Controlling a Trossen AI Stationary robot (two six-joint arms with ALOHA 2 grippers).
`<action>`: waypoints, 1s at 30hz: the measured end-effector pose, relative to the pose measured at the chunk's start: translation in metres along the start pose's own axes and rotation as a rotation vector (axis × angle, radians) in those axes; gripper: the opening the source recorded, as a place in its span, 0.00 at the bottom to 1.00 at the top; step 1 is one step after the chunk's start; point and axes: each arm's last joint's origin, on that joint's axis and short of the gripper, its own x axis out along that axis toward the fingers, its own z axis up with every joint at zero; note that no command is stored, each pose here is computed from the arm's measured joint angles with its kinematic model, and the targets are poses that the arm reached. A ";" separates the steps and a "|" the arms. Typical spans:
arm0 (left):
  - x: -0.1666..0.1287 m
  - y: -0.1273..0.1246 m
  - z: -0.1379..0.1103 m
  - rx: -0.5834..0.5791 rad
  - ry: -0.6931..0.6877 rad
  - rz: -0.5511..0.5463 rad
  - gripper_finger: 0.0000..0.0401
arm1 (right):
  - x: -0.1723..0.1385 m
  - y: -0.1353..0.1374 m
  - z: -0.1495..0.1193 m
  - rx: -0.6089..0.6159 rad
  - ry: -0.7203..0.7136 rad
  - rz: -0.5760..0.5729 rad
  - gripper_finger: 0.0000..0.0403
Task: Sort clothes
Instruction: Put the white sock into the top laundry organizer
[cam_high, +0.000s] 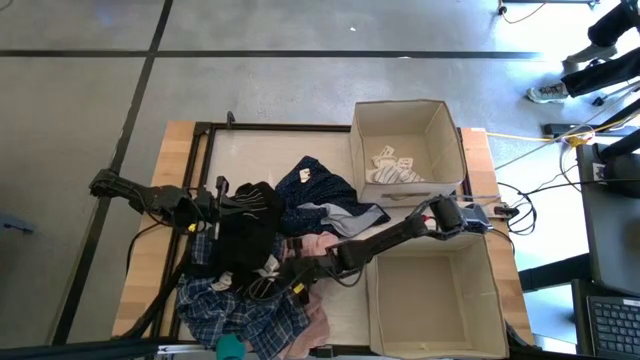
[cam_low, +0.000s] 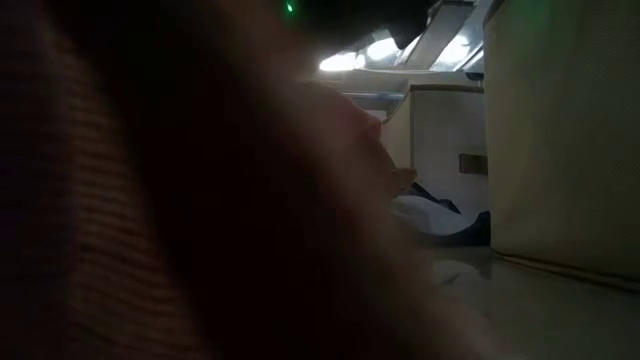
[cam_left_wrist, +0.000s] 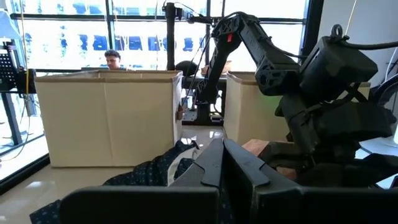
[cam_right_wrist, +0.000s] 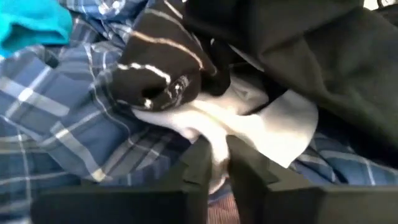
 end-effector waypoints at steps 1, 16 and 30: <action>0.000 0.000 0.000 0.000 0.000 0.000 0.00 | 0.000 0.000 -0.001 -0.004 0.005 -0.002 0.07; 0.000 0.000 0.000 0.010 0.000 0.000 0.00 | -0.038 -0.001 0.032 -0.039 -0.004 -0.118 0.04; 0.000 0.000 0.000 0.000 0.001 0.000 0.00 | -0.095 -0.019 0.064 -0.050 0.050 -0.266 0.04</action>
